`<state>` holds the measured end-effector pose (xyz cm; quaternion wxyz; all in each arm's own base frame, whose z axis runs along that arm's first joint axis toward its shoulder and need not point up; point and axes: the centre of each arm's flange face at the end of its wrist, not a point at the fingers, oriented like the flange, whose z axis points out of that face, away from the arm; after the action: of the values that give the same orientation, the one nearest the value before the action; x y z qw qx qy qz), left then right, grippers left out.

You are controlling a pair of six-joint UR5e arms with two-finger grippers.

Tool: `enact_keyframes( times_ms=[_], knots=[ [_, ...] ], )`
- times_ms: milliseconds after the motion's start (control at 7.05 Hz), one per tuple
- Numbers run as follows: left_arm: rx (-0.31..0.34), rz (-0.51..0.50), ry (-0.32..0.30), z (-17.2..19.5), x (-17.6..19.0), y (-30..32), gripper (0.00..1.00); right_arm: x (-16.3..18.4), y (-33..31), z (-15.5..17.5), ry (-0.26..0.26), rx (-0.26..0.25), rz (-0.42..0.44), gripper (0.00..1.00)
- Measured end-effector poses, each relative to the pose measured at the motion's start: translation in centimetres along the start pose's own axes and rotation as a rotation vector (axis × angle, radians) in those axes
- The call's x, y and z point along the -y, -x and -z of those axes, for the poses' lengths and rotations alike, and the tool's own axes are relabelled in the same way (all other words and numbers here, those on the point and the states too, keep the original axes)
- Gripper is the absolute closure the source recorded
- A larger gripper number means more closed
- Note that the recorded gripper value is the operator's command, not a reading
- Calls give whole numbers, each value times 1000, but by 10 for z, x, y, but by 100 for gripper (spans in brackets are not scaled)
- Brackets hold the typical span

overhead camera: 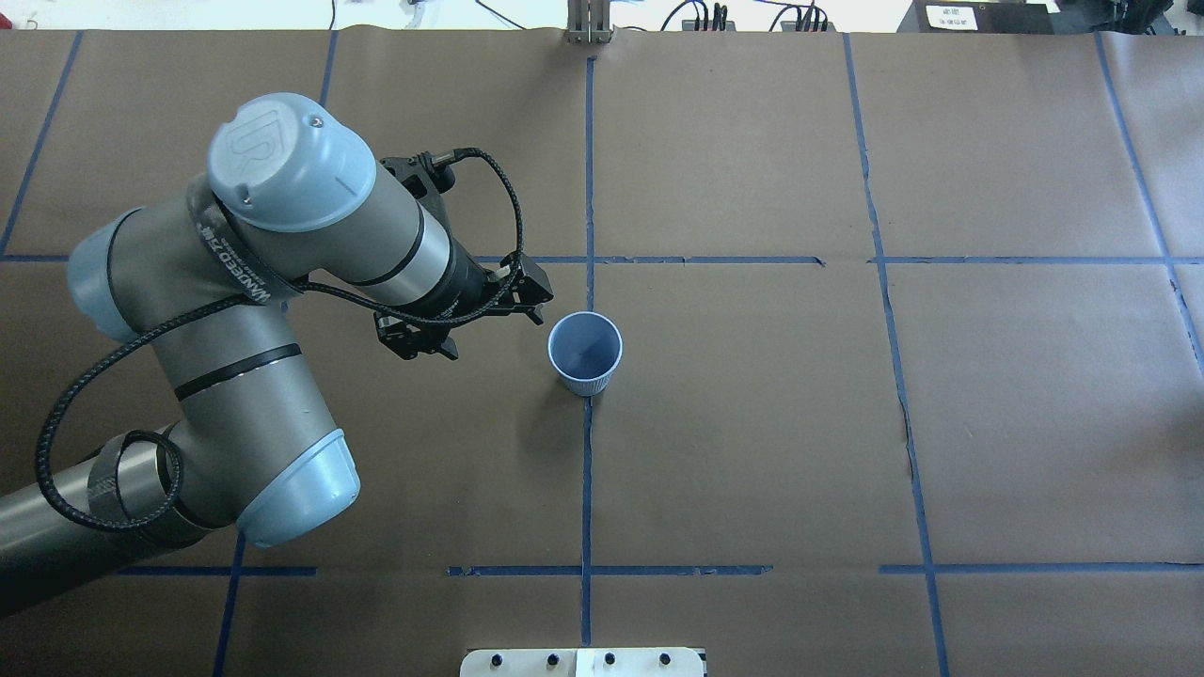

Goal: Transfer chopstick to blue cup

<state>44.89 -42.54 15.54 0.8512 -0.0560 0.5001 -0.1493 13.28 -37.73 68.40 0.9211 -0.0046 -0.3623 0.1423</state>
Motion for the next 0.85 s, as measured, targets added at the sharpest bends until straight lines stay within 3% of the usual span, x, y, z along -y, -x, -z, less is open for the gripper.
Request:
enact_keyframes(
  times_ms=[567,851],
  knots=[
    [-12,17,-16,6,-2,0,0,-9,-19,-18,34,-3,-117,14],
    [-7,19,-21,4,-2,3,0,-13,-26,-26,47,-5,-139,30]
  ],
)
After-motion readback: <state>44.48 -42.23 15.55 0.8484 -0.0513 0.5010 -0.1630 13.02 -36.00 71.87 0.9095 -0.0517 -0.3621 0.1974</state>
